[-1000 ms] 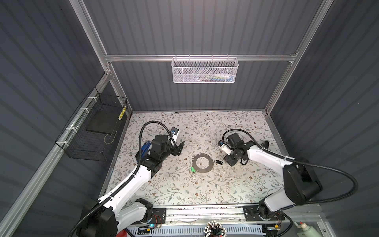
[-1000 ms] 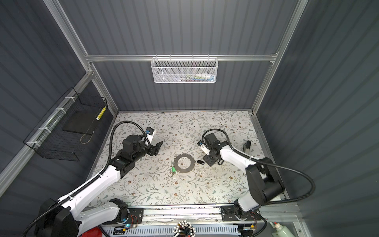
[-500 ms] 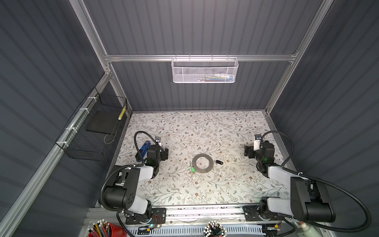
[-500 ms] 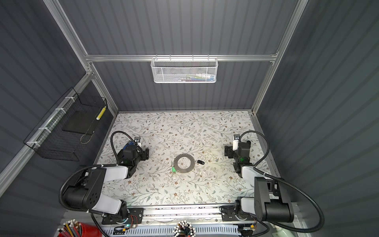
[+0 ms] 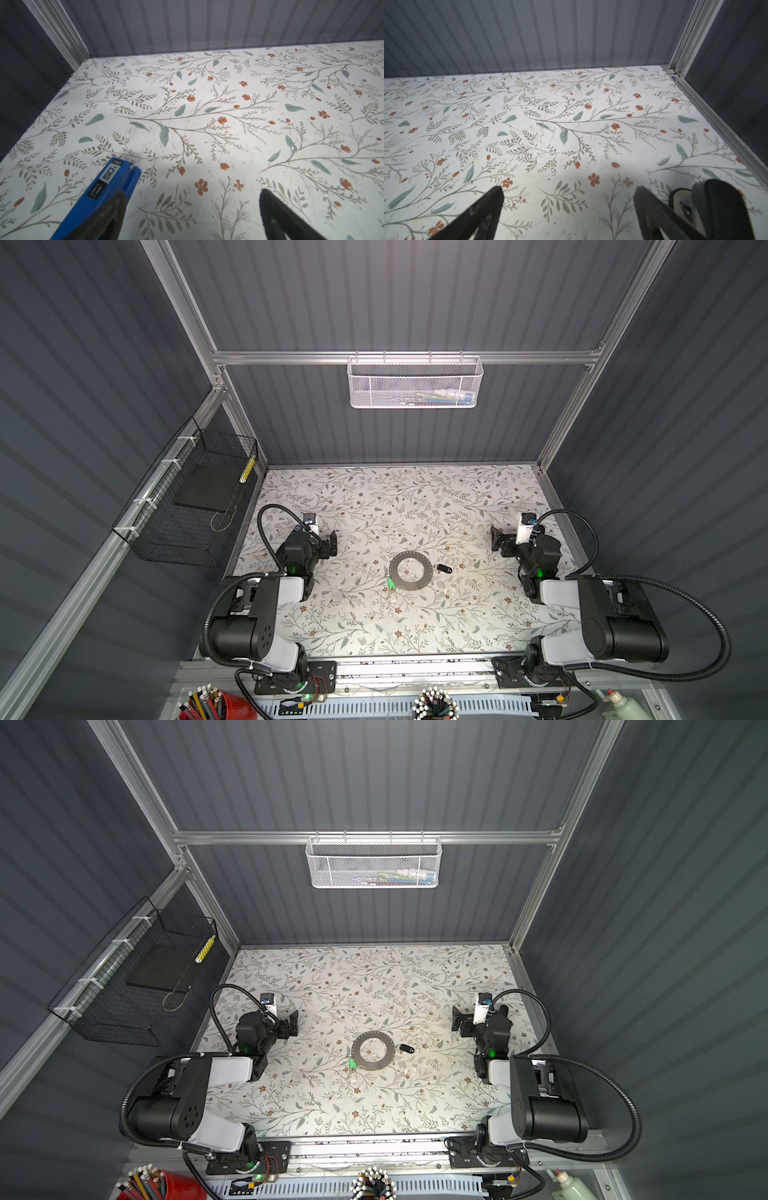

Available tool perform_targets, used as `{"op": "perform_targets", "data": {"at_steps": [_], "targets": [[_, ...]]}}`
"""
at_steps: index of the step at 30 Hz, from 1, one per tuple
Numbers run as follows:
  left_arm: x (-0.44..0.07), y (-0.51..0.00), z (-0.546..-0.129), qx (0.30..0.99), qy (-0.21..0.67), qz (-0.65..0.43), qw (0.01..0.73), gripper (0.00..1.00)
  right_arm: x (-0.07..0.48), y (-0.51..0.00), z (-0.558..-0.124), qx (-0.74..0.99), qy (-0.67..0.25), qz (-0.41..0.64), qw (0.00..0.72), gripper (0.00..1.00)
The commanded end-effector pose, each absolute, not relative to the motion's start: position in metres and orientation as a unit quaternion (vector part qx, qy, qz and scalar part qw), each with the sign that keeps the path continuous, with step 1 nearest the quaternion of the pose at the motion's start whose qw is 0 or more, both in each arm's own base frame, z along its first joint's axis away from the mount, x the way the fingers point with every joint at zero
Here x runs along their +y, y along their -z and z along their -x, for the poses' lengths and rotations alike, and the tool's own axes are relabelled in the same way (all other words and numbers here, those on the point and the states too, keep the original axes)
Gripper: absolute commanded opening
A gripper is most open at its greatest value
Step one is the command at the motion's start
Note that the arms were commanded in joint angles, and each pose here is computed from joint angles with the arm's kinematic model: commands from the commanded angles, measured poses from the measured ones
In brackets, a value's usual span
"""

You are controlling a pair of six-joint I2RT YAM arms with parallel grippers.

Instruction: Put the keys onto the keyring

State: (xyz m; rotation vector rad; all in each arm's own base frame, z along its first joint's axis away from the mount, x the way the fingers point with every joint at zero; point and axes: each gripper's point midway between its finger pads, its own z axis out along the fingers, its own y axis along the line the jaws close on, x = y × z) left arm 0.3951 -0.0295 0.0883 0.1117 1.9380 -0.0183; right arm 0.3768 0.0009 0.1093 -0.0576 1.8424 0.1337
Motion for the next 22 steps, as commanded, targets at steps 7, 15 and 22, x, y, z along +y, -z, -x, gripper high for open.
{"op": "perform_targets", "data": {"at_steps": [7,15,22], "targets": [[-0.022,-0.072,-0.404,0.813,0.001,-0.046,0.58,1.0,-0.002,-0.121,-0.383,0.785,-0.056,0.017,0.616,0.99],[-0.033,-0.068,-0.41,0.822,0.018,-0.072,0.565,1.0,0.0,-0.118,-0.386,0.789,-0.055,0.022,0.612,0.99],[-0.016,-0.062,-0.419,0.839,-0.012,-0.026,0.544,1.0,0.0,-0.121,-0.383,0.783,-0.054,0.02,0.62,0.99]]}}
